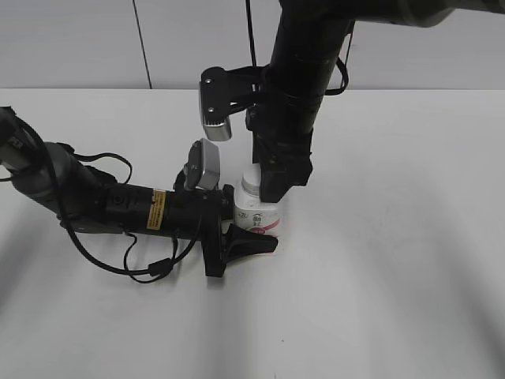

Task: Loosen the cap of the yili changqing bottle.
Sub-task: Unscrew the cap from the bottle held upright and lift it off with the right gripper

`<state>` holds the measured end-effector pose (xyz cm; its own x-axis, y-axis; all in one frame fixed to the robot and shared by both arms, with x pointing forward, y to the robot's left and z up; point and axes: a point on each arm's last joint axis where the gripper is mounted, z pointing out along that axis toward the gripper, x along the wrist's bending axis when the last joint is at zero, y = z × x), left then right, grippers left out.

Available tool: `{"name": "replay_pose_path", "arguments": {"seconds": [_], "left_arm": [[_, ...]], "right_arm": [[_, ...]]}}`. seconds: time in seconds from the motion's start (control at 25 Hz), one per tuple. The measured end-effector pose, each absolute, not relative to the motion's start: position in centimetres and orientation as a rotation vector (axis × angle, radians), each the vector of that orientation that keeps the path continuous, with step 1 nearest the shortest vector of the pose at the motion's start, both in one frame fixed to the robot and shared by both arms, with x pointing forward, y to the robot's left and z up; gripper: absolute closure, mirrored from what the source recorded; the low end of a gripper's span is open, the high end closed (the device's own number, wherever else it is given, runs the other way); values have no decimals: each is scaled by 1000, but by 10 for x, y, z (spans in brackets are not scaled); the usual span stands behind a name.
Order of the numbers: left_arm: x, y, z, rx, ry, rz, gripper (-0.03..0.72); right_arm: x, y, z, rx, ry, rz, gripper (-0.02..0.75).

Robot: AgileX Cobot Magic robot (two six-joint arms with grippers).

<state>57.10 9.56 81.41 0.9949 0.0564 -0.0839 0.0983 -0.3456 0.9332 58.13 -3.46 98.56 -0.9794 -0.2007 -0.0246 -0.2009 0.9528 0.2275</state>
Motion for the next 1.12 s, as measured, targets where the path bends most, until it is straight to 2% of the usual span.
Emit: {"name": "replay_pose_path", "arguments": {"seconds": [0.2, 0.64, 0.84, 1.12], "left_arm": [[571, 96, 814, 1925, 114, -45, 281], [571, 96, 814, 1924, 117, -48, 281], [571, 96, 814, 1923, 118, -48, 282], [571, 96, 814, 1923, 118, -48, 282]], "right_arm": [[581, -35, 986, -282, 3112, 361, 257], [590, -28, 1013, -1, 3075, 428, 257], [594, -25, 1028, 290, 3041, 483, 257], [594, -25, 1030, 878, 2984, 507, 257]]}}
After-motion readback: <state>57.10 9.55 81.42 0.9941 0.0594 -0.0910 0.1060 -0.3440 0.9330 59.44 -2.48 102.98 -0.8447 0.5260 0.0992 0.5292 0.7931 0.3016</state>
